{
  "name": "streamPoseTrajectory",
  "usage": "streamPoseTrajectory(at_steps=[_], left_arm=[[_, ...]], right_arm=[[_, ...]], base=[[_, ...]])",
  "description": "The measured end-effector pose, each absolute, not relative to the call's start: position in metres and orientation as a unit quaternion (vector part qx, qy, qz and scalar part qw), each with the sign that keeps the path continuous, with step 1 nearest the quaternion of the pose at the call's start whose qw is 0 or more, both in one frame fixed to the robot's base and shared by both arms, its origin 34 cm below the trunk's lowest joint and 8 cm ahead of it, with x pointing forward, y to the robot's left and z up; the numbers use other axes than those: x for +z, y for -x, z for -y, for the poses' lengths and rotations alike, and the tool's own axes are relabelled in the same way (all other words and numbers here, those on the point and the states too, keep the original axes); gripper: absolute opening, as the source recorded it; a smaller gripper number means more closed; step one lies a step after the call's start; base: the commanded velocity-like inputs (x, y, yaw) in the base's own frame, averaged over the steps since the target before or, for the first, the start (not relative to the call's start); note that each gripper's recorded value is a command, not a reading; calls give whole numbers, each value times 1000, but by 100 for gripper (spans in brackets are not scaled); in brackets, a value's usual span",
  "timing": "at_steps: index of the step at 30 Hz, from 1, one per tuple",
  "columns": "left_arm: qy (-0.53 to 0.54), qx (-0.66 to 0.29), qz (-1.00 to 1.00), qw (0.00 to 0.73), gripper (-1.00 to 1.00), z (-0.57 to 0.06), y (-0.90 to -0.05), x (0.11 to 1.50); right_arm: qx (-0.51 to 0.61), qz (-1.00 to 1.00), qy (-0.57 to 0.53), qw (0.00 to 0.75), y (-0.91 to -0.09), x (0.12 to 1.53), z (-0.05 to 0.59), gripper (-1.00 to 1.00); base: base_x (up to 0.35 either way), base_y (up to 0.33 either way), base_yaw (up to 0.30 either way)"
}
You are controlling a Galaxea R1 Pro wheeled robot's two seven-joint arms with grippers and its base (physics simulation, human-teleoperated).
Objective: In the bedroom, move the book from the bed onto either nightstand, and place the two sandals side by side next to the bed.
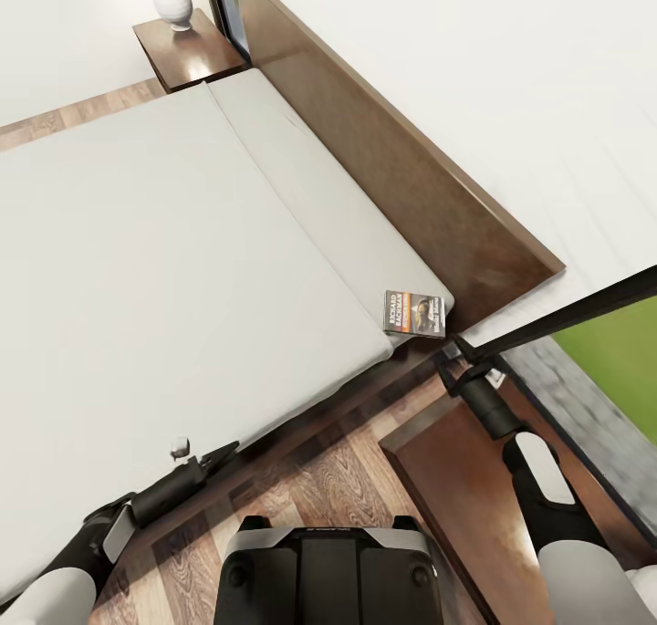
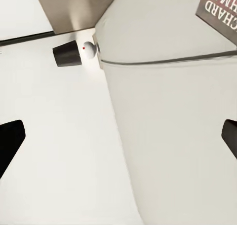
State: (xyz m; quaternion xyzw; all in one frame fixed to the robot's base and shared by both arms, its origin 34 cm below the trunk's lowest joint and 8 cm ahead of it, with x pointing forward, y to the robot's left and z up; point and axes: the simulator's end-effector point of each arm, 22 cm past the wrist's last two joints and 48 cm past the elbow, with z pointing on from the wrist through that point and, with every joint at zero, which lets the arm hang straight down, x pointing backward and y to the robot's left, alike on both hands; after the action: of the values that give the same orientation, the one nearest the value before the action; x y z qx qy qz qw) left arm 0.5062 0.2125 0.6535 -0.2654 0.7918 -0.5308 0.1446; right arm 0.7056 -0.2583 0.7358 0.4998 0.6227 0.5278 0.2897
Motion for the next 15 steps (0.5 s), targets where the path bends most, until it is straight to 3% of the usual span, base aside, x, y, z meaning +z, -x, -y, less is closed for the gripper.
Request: streamPoseTrajectory(at_steps=[7,15], left_arm=[[266,-531,-792,145,100,-212,-506,653],[266,-531,-792,144,100,-212,-506,653]], right_arm=[[554,-598,-481,322,-716,760,261,100],[448,-614,-488,429,-713,737,308,100]], base=[[0,0,0],[0,0,0]])
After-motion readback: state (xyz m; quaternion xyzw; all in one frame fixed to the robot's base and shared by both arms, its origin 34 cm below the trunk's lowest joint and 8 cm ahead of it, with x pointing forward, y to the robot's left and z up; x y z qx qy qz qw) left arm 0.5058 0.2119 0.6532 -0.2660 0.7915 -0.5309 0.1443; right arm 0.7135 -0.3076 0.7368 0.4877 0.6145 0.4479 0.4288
